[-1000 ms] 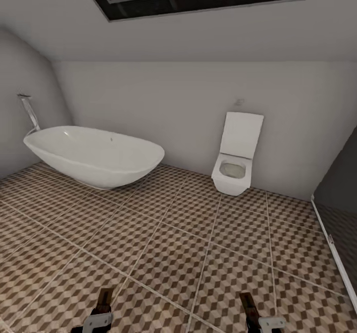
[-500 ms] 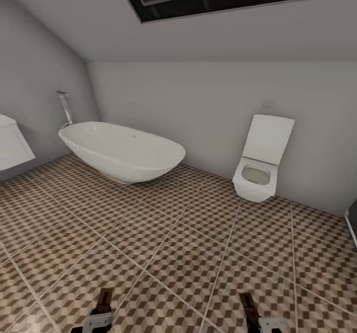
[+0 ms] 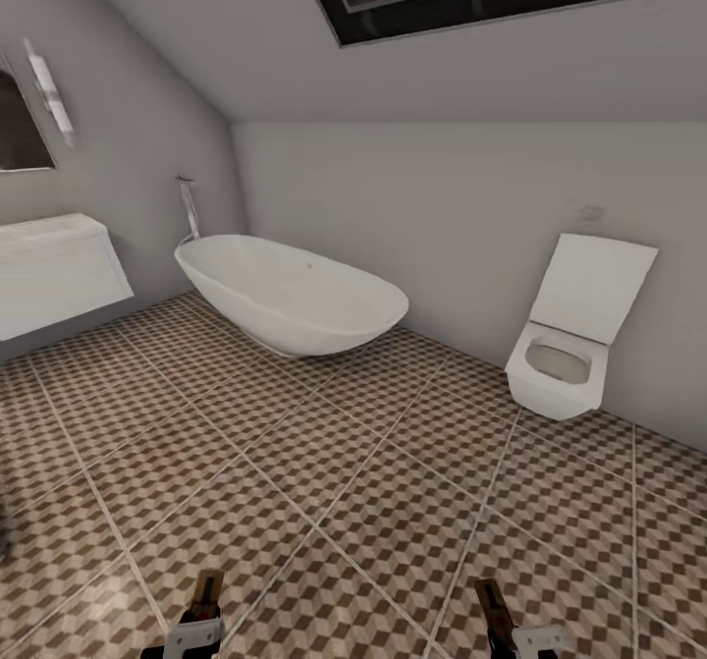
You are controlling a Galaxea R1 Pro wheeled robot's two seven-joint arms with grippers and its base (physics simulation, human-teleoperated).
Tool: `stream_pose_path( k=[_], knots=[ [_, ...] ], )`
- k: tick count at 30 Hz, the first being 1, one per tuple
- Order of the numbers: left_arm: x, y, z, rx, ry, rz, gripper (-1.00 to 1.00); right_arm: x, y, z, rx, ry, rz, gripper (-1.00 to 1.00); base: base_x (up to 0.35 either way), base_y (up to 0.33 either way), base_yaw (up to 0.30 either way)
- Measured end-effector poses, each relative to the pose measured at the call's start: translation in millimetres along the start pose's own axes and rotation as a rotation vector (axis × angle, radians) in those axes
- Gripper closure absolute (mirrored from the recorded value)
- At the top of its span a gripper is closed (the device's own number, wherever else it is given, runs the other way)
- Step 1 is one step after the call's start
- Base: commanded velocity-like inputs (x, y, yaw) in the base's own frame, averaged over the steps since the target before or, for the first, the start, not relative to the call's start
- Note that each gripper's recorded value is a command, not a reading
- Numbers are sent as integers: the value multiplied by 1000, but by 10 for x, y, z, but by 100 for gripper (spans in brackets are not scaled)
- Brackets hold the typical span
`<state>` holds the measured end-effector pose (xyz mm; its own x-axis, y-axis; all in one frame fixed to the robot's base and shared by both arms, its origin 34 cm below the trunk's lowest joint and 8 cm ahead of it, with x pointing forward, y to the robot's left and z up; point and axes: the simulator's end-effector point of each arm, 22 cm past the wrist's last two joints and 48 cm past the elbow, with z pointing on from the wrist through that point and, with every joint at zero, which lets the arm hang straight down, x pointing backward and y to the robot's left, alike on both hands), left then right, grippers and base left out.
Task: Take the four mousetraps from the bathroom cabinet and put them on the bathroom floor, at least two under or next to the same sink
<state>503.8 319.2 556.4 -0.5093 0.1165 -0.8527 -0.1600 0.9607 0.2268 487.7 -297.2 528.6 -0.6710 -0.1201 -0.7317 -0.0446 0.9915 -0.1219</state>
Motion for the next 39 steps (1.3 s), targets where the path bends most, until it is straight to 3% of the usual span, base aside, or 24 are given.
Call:
stream_pose_path(
  k=[22, 39],
  knots=[
    [0, 1, -1, 0, 0, 0, 100, -1, 0, -1, 0, 0, 0, 100, 17, 0, 288],
    [0, 2, -4, -1, 0, 0, 100, -2, 3, -3, -1, -1, -1, 100, 261, -68, 288]
  ],
)
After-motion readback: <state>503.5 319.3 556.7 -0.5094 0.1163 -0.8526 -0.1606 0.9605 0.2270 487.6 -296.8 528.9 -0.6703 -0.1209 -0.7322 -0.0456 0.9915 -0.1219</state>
